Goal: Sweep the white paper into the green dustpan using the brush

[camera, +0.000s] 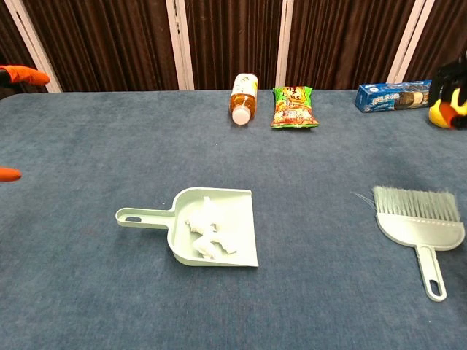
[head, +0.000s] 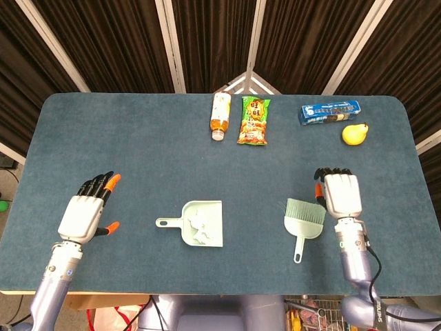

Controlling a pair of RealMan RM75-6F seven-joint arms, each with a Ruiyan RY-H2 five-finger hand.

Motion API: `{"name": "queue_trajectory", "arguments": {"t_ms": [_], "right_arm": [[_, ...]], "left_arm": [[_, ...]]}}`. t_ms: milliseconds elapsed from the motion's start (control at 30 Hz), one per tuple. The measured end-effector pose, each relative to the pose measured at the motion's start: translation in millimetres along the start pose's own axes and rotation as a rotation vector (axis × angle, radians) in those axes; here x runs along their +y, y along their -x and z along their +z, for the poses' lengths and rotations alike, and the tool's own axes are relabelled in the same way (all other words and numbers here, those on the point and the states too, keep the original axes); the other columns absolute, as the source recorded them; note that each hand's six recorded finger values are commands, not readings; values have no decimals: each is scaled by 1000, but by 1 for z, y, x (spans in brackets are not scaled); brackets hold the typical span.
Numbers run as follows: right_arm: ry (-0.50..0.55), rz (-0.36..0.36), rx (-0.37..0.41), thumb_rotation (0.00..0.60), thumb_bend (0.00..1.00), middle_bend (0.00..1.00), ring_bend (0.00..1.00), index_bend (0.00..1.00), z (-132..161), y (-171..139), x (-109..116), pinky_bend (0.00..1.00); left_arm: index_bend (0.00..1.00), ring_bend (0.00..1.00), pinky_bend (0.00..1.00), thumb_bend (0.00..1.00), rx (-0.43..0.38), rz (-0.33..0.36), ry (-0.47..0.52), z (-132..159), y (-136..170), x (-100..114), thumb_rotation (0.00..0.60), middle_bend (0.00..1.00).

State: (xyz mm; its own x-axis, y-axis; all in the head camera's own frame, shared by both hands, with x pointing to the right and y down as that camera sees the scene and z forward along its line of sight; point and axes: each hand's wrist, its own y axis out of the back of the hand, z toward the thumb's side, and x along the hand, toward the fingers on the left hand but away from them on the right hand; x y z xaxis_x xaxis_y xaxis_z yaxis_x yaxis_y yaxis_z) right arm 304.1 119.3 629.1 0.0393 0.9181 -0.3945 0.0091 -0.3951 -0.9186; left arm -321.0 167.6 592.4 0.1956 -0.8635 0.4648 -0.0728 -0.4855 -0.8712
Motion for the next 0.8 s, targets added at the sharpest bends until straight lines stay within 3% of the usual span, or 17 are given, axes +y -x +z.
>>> {"name": "queue_trajectory", "arguments": {"t_ms": [133,267,367,533,800], "right_arm": [[20,83,9,600,530,25,4,0,5,-9,-10,72],[59,122,12,600,420,0,0,0,10,-16,-9,17],[61,123,20,600,355,0,0,0,9,-21,-6,0],[69,113,38,600,348,0,0,0,-1,-39,-2,0],[77,102,59,600,349,0,0,0,-38,-96,5,0]], "left_arm": [[0,0,36,0,2,-15,2,-5,6,-4,600,0],[0,0,12,0,9,-19,2,-13,13,-4,600,0],[0,0,0,0,15,-23,-1,-19,19,-5,600,0],[0,0,0,0,19,-31,-8,-35,34,-8,600,0],[0,0,0,0,-1,-5,-24,-60,67,-7,600,0]]}}
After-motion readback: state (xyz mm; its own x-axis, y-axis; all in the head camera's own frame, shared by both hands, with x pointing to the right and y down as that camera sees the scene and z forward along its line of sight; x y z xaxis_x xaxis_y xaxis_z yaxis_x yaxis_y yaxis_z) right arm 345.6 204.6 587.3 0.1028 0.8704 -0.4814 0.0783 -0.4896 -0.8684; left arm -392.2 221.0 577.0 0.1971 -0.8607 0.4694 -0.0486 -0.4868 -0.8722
